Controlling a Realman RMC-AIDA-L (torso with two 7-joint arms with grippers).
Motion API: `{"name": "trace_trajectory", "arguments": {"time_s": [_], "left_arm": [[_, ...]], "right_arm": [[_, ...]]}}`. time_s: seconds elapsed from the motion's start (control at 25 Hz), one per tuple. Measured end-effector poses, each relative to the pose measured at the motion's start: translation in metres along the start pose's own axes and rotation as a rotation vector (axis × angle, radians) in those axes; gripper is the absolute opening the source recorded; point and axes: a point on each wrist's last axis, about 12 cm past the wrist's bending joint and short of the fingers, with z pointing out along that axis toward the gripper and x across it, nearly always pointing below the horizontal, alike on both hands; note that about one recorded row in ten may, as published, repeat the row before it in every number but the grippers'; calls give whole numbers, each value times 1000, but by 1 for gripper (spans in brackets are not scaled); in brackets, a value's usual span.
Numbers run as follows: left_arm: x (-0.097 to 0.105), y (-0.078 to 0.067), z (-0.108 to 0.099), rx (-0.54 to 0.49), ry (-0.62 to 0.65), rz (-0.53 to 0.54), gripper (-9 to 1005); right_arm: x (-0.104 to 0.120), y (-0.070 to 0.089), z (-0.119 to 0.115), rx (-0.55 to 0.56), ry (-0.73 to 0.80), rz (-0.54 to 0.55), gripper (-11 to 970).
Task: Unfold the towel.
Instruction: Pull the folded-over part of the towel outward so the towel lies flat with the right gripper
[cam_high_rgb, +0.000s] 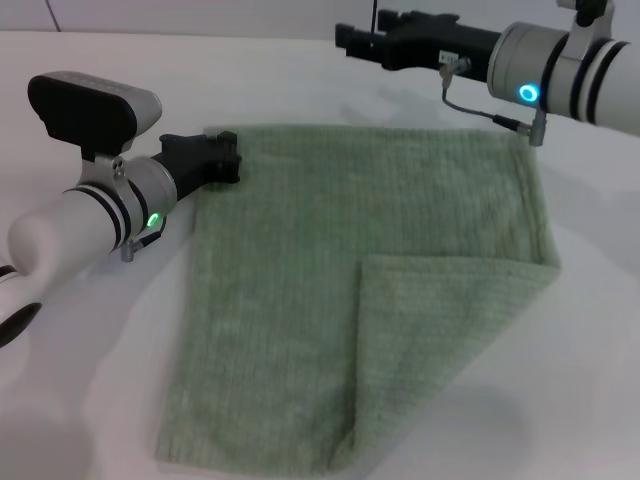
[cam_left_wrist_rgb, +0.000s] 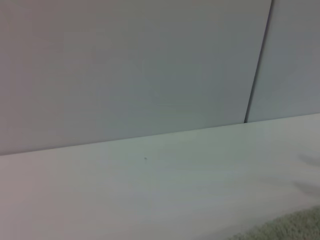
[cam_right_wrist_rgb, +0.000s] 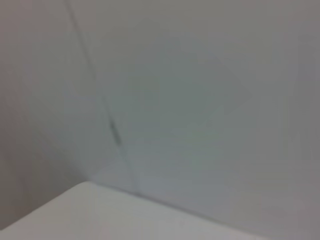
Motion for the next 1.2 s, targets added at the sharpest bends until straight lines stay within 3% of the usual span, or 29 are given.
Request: {"name": "trace_trajectory", "arguments": {"time_s": [0.56, 1.0, 1.2], "left_arm": [[-2, 0, 1, 2, -3, -1, 7], [-3, -1, 2, 5, -6, -1, 7], [-3, -1, 2, 5, -5, -3, 7]], "right_arm": [[-17, 2, -18, -222, 248, 23, 712], [-23, 21, -13, -327, 501, -43, 712], [-29, 28, -13, -366, 548, -46, 712]]}}
